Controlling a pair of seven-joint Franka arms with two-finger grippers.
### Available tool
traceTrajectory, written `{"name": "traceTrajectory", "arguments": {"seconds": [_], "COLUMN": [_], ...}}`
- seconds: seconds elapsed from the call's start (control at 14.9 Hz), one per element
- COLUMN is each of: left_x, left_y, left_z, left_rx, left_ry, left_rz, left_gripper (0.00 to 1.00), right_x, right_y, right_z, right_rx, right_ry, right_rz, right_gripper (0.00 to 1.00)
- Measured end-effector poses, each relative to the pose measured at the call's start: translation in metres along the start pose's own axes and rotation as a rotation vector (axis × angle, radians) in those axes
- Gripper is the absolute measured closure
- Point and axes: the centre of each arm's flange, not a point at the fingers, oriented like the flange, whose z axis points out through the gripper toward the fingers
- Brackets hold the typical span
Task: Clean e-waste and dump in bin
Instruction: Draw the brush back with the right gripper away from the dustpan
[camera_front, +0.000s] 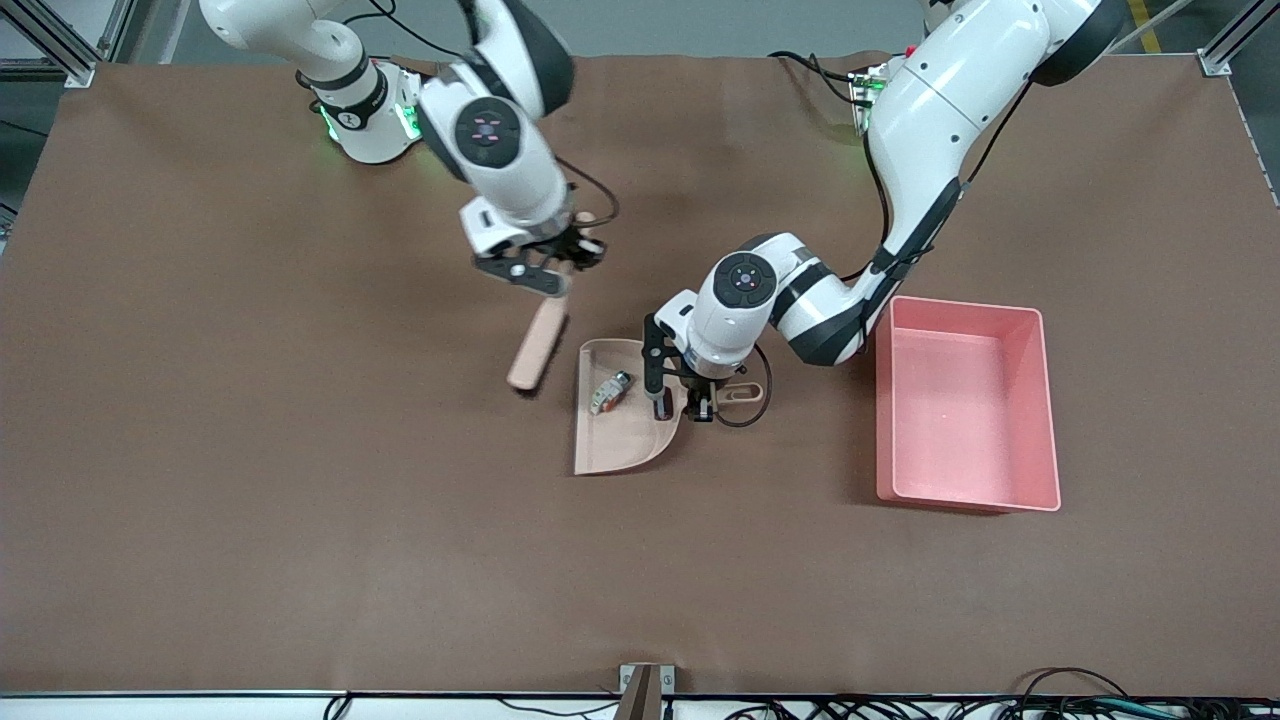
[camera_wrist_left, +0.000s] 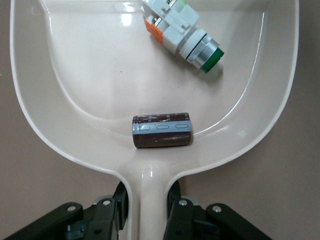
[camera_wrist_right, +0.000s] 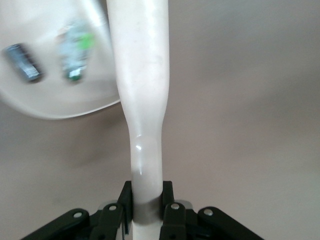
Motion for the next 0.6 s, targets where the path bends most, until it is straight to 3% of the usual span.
{"name": "traceTrajectory", "arguments": {"seconds": [0.27,0.6], "left_x": [0.004,0.007], "left_y": [-0.007,-0.019], "left_z": [-0.008,-0.027], "left_rx": [0.021,0.030], "left_ry": [0.024,0.072], "left_rz": [-0.006,-0.034], "left_gripper": [0.66,0.66], "right_x": [0.074,0.126], "right_y": [0.120,0.249], "right_z": [-0.010,0.015], "right_rx": [-0.090,-0.095], "right_ry": [-0.024,-0.048], "right_rz": [-0.045,-0.136], "right_gripper": [0.74,0.74]}}
